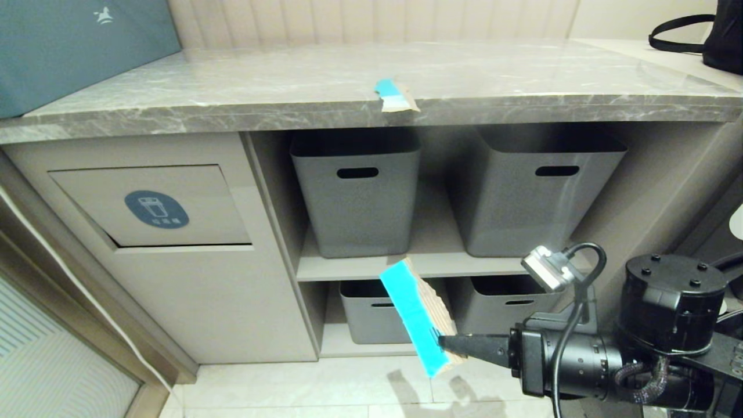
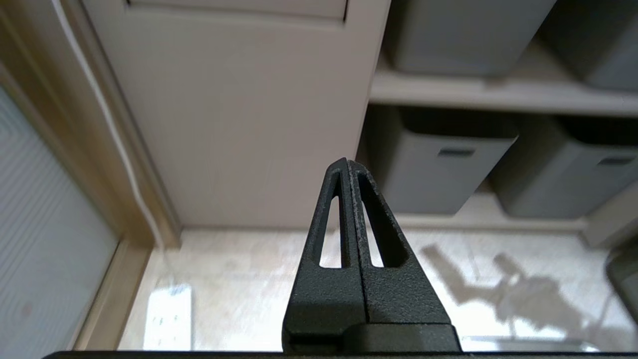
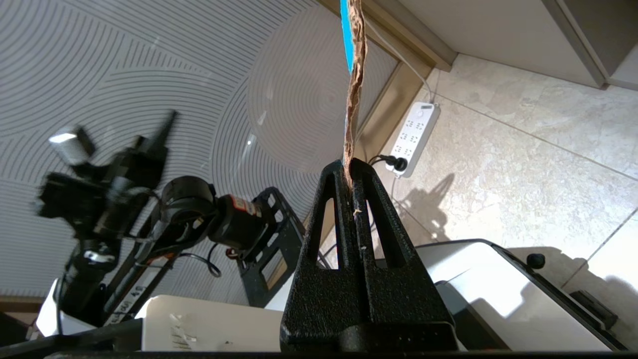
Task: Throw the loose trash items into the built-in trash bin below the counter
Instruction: Hand it to the other hand
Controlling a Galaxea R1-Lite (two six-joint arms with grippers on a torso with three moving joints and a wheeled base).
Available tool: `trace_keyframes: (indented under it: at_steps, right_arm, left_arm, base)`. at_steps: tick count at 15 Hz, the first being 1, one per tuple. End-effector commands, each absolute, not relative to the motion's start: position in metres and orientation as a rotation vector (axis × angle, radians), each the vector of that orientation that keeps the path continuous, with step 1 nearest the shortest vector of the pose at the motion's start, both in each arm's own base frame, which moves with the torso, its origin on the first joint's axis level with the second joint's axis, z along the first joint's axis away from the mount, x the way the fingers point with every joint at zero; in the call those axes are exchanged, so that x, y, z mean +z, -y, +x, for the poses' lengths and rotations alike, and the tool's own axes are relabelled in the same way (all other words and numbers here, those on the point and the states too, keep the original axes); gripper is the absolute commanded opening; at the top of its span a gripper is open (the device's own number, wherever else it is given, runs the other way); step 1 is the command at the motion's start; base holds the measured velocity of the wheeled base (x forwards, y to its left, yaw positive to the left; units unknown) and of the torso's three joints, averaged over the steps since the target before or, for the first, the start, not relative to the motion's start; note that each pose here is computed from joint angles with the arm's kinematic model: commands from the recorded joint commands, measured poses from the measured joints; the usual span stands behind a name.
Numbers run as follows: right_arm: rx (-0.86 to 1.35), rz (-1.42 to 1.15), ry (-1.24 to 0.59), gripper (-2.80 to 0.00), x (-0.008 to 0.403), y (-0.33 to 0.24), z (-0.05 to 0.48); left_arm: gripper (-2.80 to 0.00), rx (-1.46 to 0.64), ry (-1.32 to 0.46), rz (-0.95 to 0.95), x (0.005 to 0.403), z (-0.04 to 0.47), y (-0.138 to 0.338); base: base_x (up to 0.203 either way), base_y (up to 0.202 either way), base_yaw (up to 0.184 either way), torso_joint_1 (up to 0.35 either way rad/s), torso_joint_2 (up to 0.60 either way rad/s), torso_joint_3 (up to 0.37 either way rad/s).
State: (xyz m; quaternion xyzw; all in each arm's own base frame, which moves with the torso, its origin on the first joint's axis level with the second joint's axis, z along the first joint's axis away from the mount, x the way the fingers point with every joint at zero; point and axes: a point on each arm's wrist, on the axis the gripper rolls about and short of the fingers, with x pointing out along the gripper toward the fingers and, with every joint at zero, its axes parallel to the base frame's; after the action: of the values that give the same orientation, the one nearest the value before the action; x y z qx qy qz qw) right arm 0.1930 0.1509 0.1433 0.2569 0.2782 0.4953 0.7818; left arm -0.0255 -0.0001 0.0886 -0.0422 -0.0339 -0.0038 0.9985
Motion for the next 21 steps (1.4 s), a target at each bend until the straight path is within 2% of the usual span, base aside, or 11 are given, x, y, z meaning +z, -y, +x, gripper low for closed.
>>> trace_keyframes:
  at_steps: [1,2,4,8,11,15,18,21]
  right_arm:
    - [1.073,0.558,-0.603,-2.8,0.143,-0.153,0.195]
    - [1.073,0.561,-0.603,-2.8,0.143,-0.154,0.197]
    - [1.088,0.558,-0.607,-2.8,0.143,-0.159,0.2]
    - [1.12,0.56,-0.551,-2.8,0.155,-0.175,0.22]
    - [1.187,0.56,-0.503,-2.8,0.169,-0.191,0.24]
    - [1.274,0.683,-0.584,-2.8,0.183,-0.203,0.243]
    - [1.288,0.72,-0.605,-2.8,0.186,-0.21,0.244]
    - [1.284,0.72,-0.626,-2.8,0.18,-0.213,0.247]
  left_arm:
    - [-2.8,-0.014,0.141,-0.098,0.111,-0.032,0.0]
    - [-2.8,-0.029,0.171,-0.108,0.133,-0.036,0.001]
    - [-2.8,-0.144,0.108,-0.127,0.169,-0.027,0.003]
    - [-2.8,-0.43,-0.199,-0.228,0.21,0.042,0.011]
    - [-2.8,-0.587,-0.376,-0.333,0.222,0.117,0.024]
    - [-2.8,-0.866,-0.478,-0.466,0.226,0.188,0.081]
    - [-2.8,-0.988,-0.488,-0.479,0.225,0.206,0.116]
    - [-2.8,-1.006,-0.48,-0.485,0.229,0.207,0.121]
  base:
    - [0.0,0.0,0.0,0.0,0.0,0.0]
    - [0.0,0.0,0.0,0.0,0.0,0.0]
    - [0.0,0.0,0.0,0.0,0.0,0.0]
    - [0.0,0.0,0.0,0.0,0.0,0.0]
    - [0.0,0.0,0.0,0.0,0.0,0.0]
    - [0.0,0.0,0.0,0.0,0.0,0.0]
    - [0.0,0.0,0.0,0.0,0.0,0.0]
    - [0.0,0.0,0.0,0.0,0.0,0.0]
